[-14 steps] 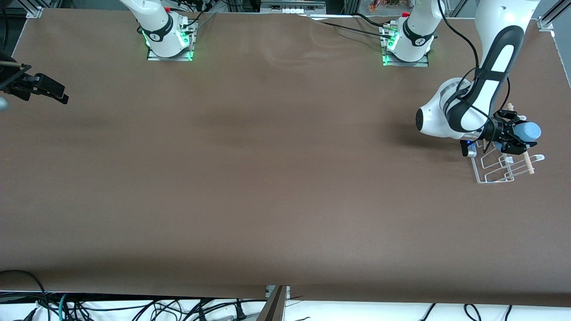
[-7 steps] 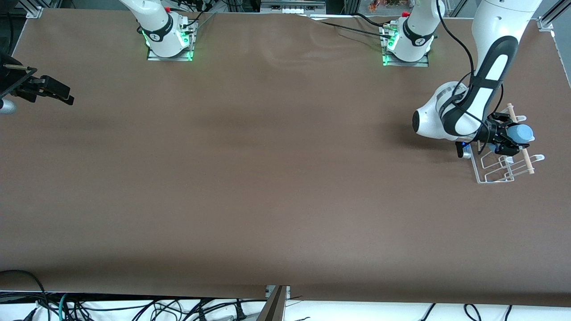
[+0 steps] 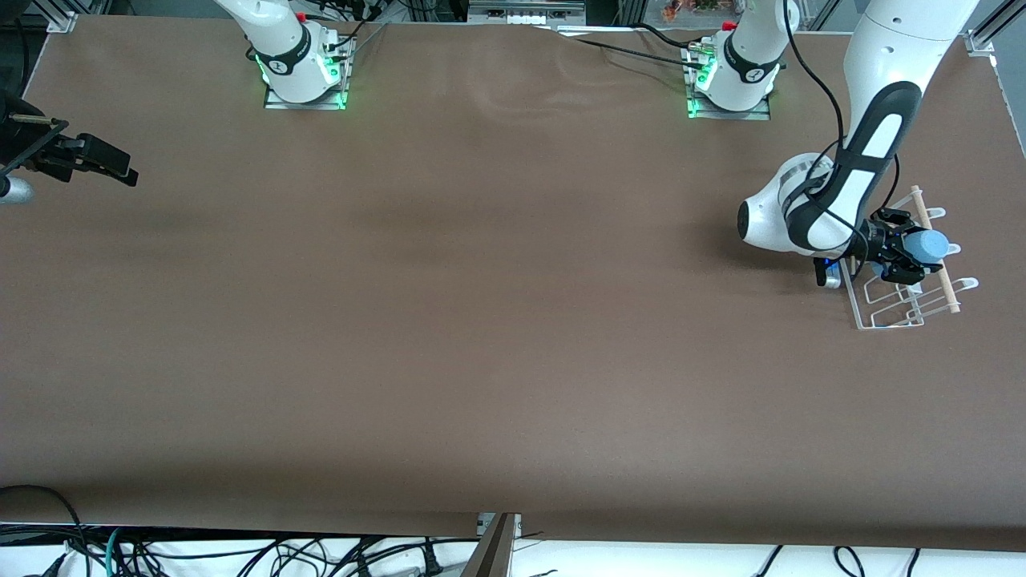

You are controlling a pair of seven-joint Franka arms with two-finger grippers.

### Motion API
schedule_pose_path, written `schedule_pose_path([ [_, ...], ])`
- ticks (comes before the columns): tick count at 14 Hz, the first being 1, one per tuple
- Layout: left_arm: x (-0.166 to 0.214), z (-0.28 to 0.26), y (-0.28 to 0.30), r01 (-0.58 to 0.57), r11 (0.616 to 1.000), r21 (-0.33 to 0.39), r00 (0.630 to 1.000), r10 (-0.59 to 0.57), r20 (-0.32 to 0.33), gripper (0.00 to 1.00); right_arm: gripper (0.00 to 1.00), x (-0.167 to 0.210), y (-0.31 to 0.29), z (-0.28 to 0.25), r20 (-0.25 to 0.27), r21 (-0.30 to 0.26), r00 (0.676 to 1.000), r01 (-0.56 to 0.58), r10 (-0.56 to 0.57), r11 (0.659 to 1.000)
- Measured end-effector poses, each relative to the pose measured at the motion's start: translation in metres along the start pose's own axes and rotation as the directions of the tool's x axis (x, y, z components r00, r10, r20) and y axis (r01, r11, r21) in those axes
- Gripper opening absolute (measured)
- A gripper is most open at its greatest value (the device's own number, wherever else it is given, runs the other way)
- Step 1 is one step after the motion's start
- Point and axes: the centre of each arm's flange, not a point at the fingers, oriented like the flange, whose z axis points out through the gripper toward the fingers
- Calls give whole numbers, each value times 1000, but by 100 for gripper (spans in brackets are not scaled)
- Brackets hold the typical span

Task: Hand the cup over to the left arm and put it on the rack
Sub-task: 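Lower the cup into the wire rack with the left gripper, then open the left gripper and lift it away from the rack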

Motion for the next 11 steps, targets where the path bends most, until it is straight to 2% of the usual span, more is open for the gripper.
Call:
schedule_pose_path([
  [3,-13,8,-19,56,998,-19,998,-56,5,96,100,0,1,1,5,0,1000,-3,3,1000],
  [4,-19,10,-27,84,996,-43,997,-83,3,100,100,-1,2,1,8,1,1000,-4,4,1000],
  [7,-35,10,-46,153,980,-130,987,-157,-18,100,100,-1,3,1,13,1,1000,-6,6,1000],
  [9,-52,6,-63,222,937,-269,968,-244,-54,100,100,-2,4,2,18,1,1000,-8,8,1000],
  [10,-66,5,-76,265,893,-363,947,-311,-75,100,100,-2,5,2,21,2,1000,-10,10,1000],
  [11,-84,3,-91,305,832,-463,916,-389,-96,100,100,-2,6,2,23,2,1000,-11,11,1000],
])
